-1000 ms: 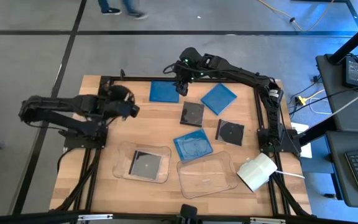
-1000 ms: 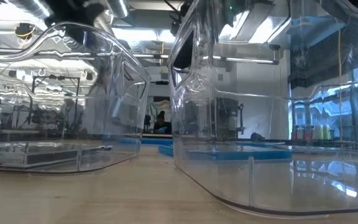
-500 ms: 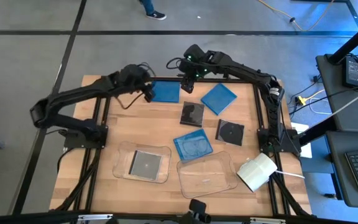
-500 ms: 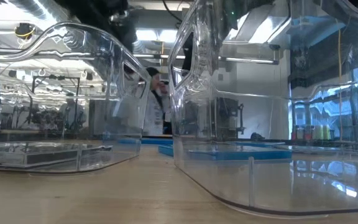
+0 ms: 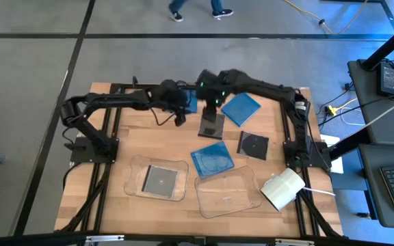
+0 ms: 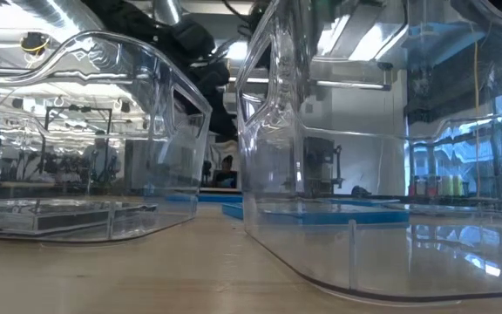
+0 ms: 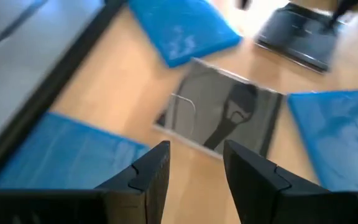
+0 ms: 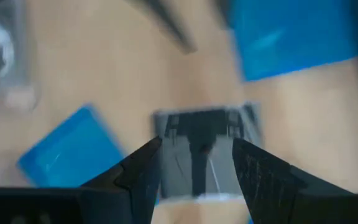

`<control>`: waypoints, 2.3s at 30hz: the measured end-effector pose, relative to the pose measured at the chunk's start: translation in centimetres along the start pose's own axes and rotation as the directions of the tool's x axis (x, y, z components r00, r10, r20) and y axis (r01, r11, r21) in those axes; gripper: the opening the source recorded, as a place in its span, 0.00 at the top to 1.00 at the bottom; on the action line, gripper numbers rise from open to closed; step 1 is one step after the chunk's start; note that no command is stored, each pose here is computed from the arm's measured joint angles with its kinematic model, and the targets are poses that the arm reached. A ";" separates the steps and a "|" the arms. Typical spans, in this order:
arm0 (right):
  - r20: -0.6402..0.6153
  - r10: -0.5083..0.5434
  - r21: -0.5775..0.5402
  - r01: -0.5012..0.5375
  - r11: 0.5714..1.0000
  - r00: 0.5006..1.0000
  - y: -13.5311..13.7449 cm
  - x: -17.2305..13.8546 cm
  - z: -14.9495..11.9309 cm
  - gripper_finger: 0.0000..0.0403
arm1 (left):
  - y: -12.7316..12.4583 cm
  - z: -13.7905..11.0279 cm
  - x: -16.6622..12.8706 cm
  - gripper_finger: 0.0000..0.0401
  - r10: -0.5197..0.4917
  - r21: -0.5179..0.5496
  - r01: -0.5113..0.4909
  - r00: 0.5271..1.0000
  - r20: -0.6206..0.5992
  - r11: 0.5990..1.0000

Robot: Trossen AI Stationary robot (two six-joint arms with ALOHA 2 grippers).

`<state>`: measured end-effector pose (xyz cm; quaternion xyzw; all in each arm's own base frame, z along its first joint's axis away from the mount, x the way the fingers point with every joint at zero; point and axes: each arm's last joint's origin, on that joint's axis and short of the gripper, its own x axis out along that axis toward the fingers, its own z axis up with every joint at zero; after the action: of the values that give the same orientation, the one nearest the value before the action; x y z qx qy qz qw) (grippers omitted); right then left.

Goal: Pick & place jewel cases by type
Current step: Put the bottom blue CD case into the right transparent bin

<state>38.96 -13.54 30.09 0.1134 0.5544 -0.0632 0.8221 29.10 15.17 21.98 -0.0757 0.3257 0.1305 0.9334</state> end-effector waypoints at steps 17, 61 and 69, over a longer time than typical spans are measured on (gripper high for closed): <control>-0.313 -0.098 -0.049 0.087 0.995 0.945 7.2 8.8 -9.3 0.51 | -3.5 -3.0 2.5 0.63 -0.225 0.221 0.230 0.973 -0.049 0.948; 0.019 -0.046 -0.285 0.049 0.957 0.999 10.6 10.1 -17.2 0.51 | -4.3 -4.1 2.2 0.64 -0.284 0.170 0.289 0.957 -0.050 0.942; 0.065 -0.043 -0.317 0.061 0.946 0.997 9.9 11.0 -17.8 0.51 | -5.1 -5.9 2.0 0.64 -0.301 0.286 0.358 0.927 -0.224 0.889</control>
<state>29.40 0.80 14.60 -0.0373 0.5364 0.0023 0.8431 28.64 9.38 16.45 0.0122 0.4047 -0.0923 0.9097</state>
